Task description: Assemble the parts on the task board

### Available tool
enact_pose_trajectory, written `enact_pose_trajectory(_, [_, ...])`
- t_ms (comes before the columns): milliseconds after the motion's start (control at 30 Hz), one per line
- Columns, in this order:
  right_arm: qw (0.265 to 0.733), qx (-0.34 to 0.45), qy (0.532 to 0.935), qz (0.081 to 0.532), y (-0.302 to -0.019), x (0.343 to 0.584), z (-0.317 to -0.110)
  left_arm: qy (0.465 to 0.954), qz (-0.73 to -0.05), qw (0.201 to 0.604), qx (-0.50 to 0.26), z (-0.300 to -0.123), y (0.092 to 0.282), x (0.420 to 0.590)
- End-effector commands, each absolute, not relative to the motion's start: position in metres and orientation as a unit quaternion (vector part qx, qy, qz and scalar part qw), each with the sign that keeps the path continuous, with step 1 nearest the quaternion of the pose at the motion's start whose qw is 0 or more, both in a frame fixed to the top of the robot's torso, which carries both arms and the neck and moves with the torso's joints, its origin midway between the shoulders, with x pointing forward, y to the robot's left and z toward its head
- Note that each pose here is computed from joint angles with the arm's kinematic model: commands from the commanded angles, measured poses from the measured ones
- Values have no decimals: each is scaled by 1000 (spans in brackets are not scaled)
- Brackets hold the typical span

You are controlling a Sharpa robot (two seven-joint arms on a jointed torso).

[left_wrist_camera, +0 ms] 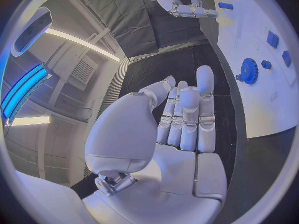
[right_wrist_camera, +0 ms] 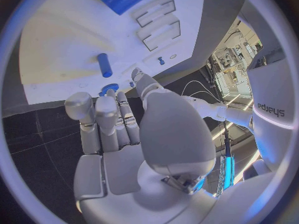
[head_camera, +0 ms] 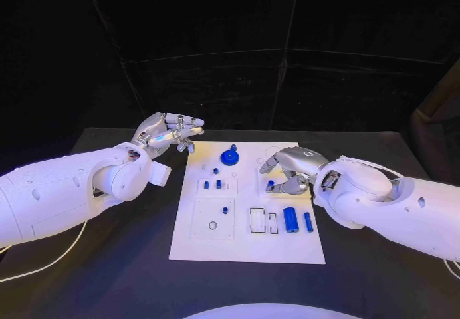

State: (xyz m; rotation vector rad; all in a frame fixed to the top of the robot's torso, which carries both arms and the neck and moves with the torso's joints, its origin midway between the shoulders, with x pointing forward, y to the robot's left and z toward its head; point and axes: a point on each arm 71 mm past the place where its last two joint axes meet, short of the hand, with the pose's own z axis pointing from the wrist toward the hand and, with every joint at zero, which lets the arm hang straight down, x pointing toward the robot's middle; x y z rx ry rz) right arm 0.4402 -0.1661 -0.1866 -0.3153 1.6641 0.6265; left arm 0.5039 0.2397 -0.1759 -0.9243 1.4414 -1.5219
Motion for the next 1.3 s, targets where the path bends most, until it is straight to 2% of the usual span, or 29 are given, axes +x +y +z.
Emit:
enact_pose_trajectory(33, [611,-137,738,250,-170,444,-189,573,-610,407,-366,-175,238,504])
enact_pose_trajectory(300, [600,-150,751,229,-171,450,-193,573,-610,406,-366,-175,237,504])
enact_pose_trajectory(933, [563,-181,776,220,-161,450,-202,573,-609,407,-367,-175,239,504])
enact_pose_trajectory(1300, [607,-168,743,225,-159,453,-194,573,-609,407,-367,-175,239,504])
